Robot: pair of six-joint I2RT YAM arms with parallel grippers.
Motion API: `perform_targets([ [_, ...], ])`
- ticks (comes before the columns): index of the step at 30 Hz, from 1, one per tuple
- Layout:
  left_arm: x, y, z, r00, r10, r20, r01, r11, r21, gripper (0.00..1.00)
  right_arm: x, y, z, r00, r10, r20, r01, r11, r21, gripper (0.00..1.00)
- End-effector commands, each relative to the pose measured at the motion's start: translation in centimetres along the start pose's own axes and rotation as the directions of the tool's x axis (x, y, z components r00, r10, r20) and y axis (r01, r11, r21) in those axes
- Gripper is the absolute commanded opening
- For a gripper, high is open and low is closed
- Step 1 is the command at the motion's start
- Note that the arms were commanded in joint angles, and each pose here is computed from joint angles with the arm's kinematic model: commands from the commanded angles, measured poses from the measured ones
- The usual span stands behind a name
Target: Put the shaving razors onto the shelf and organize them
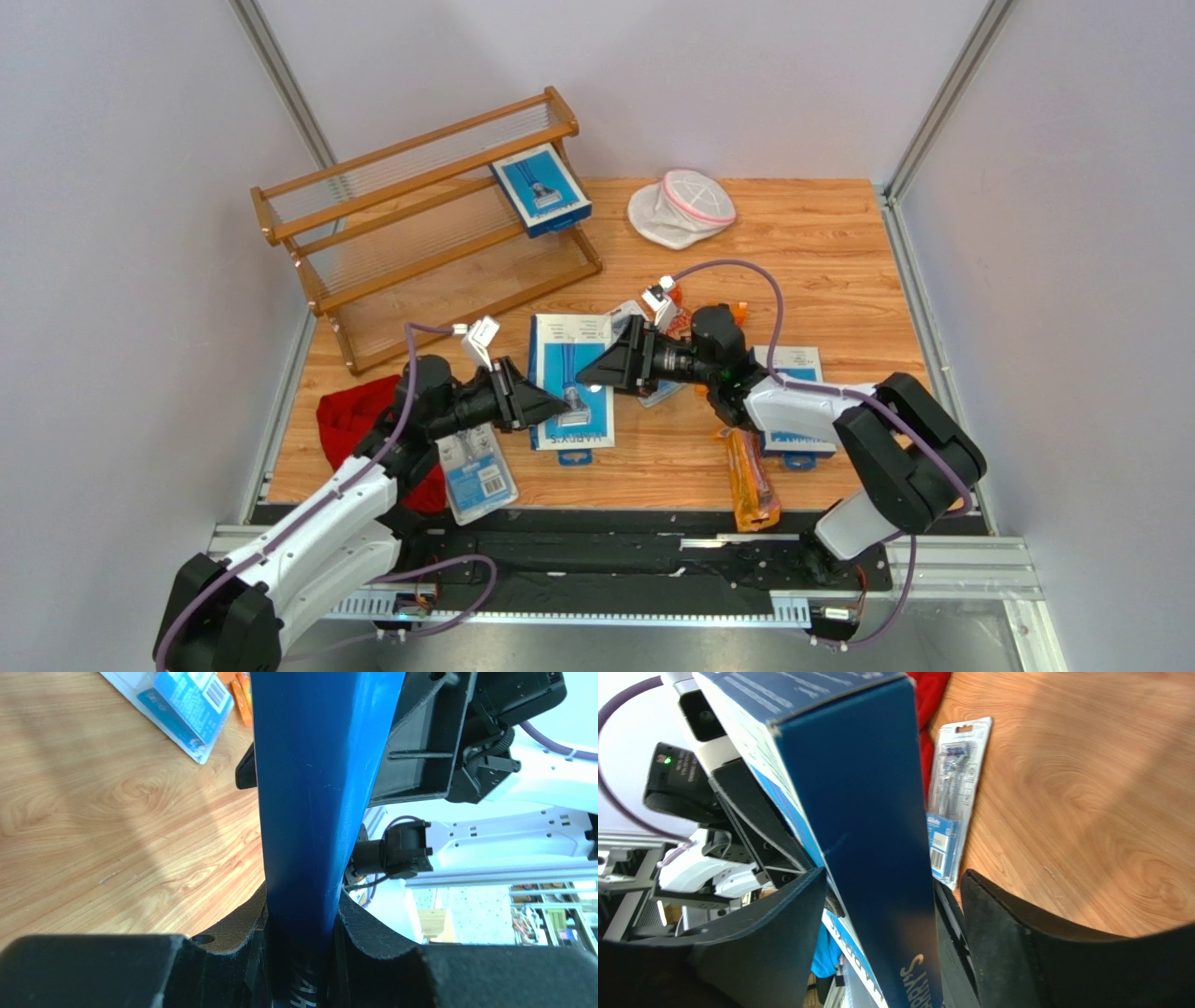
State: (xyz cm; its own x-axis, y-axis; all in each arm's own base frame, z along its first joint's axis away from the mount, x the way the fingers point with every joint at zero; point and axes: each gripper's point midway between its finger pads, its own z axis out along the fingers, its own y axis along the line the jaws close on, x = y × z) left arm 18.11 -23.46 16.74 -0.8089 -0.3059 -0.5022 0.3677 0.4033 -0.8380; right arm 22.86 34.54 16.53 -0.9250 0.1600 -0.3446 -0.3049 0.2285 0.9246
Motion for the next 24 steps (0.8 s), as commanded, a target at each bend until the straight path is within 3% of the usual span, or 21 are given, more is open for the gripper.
perform_targets([
  [1, -1.3, -3.3, -0.2, 0.997, 0.073, 0.021, -0.075, 0.99, 0.121, 0.27, -0.5, 2.1, -0.1, 0.999, -0.034, 0.016, 0.035, 0.993, -0.112, 0.58],
  [3, -1.1, -3.3, -0.2, 0.997, 0.078, 0.011, -0.079, 0.99, 0.118, 0.27, -0.3, 2.7, 0.0, 0.999, -0.038, 0.0, 0.038, 0.988, -0.151, 0.38],
  [6, -1.0, -3.2, -0.4, 0.996, 0.092, 0.002, -0.092, 0.991, 0.101, 0.32, -0.3, 3.2, 0.1, 0.999, -0.034, -0.008, 0.032, 0.981, -0.191, 0.21],
  [8, -1.0, -2.7, -0.6, 0.995, 0.102, -0.004, -0.102, 0.993, 0.062, 0.38, -0.5, 3.4, 0.0, 0.999, -0.035, 0.002, 0.034, 0.978, -0.204, 0.16],
  [12, -1.3, -2.1, -1.4, 0.992, 0.13, 0.006, -0.129, 0.991, -0.015, 0.73, -0.5, 3.9, -0.1, 0.999, -0.043, 0.011, 0.045, 0.975, -0.217, 0.0],
  [18, -1.3, -0.5, -3.0, 0.989, 0.144, 0.041, -0.137, 0.981, -0.14, 0.88, -0.9, 4.2, -0.6, 0.995, -0.088, 0.039, 0.094, 0.98, -0.177, 0.0],
  [24, -0.4, -0.4, -3.9, 0.991, 0.118, 0.067, -0.108, 0.986, -0.129, 0.91, -1.3, 4.5, -1.3, 0.991, -0.118, 0.068, 0.127, 0.982, -0.143, 0.0],
])
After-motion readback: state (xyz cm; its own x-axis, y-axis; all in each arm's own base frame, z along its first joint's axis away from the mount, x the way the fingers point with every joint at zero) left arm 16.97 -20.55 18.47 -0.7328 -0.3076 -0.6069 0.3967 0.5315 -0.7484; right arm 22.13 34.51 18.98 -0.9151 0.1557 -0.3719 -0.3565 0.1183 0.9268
